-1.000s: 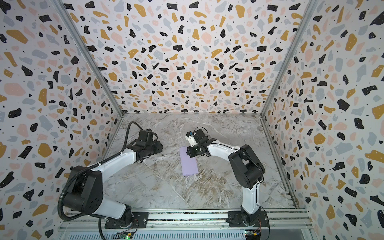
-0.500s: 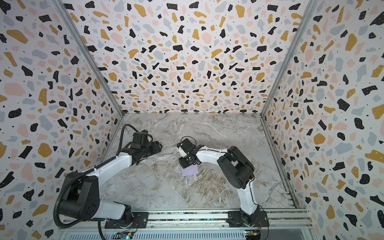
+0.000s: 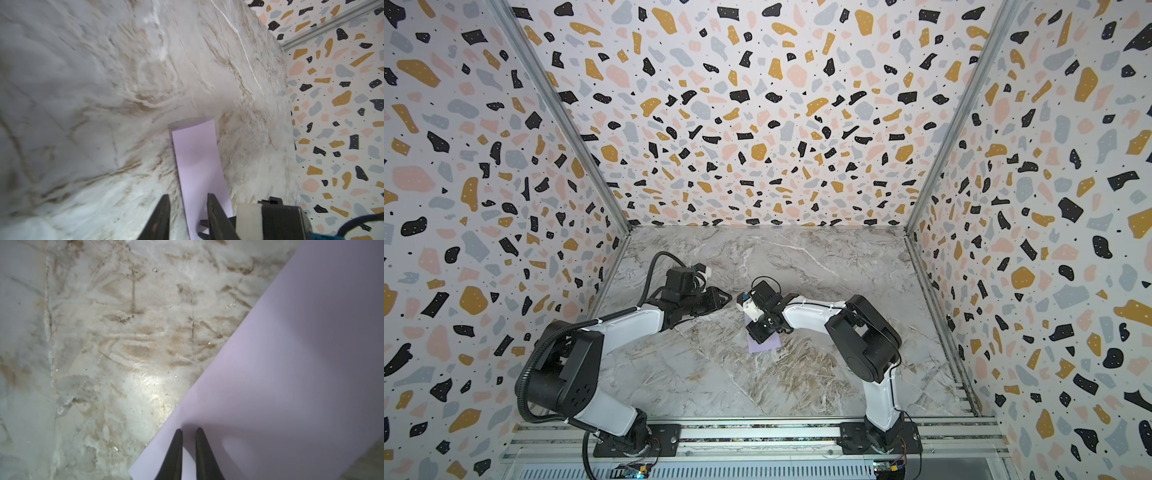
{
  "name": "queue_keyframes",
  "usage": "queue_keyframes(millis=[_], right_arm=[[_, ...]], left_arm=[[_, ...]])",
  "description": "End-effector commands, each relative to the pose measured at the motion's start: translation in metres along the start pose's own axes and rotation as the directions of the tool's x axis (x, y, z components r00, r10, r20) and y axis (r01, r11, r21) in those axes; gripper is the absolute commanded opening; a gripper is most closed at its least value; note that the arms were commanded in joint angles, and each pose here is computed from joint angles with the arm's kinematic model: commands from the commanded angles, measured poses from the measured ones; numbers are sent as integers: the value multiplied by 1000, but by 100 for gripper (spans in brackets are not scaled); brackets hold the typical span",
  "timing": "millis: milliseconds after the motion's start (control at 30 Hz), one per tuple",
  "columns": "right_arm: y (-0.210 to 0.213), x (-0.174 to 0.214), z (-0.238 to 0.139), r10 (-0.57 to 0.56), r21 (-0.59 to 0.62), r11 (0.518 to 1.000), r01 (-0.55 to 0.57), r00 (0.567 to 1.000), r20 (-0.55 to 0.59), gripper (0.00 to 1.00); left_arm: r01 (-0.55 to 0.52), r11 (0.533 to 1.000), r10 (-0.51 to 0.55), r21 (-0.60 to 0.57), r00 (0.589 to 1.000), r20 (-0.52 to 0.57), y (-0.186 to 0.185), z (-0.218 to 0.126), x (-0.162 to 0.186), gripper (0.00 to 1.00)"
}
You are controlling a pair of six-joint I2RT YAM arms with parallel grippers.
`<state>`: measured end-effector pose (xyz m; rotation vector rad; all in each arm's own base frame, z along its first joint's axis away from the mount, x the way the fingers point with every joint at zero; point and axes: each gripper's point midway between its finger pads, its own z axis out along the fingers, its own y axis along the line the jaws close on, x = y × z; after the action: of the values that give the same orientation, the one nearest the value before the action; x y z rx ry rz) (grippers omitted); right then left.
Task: Fold a paper plane with a square sheet of paper (pick it up from the middle)
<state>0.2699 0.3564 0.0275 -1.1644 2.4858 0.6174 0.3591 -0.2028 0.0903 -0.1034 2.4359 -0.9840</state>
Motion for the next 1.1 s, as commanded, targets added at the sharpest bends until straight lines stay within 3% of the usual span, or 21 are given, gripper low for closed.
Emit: queue_keyframes(millis=[0, 333, 700, 1067], right_arm=[[8, 12, -2, 43, -35, 998, -43, 999, -18, 15], [6, 6, -6, 121, -35, 992, -119, 991, 49, 15], [9, -3, -9, 147, -73, 987, -141, 986, 80, 15], [7, -31, -18, 294, -187, 946, -266, 944, 146, 12]], left_arm=[[-17, 995, 19, 98, 1000, -18, -21, 14, 3, 23], [-34, 997, 41, 71, 993, -109, -10, 50, 16, 7], [-24, 998, 33, 54, 988, -153, 1, 68, 21, 2], [-26, 999, 17, -46, 982, -189, 26, 72, 34, 0]])
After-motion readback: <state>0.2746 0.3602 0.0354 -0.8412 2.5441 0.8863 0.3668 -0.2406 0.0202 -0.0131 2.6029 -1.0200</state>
